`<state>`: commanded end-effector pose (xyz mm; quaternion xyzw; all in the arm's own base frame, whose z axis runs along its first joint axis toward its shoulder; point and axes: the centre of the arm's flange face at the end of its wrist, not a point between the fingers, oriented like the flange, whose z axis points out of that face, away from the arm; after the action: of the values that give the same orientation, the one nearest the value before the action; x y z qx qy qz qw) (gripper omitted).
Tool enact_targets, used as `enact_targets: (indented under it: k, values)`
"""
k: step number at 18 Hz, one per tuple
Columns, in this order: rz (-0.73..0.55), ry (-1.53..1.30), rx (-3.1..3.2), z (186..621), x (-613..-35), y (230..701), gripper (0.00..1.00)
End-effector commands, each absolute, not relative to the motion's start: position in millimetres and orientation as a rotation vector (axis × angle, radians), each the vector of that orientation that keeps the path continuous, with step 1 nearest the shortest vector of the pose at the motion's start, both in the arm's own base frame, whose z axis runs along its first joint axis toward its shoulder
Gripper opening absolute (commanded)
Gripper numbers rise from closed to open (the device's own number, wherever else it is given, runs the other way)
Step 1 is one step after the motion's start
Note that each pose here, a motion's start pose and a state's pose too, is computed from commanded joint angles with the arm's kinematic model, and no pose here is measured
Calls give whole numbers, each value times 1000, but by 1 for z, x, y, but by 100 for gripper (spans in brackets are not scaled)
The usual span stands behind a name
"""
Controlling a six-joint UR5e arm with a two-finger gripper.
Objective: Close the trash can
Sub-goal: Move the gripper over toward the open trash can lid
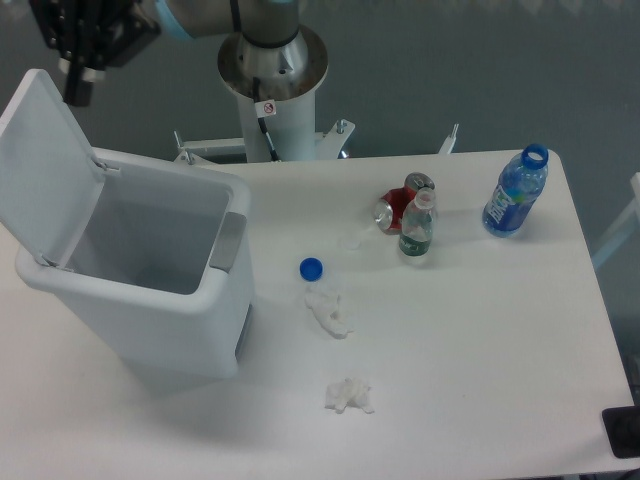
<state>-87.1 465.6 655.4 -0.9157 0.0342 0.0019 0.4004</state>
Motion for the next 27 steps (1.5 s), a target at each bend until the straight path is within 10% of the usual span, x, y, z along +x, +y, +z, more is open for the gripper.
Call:
enact_targets:
  k: [27]
  values:
    - [20,318,-2411,623,-48,490,0]
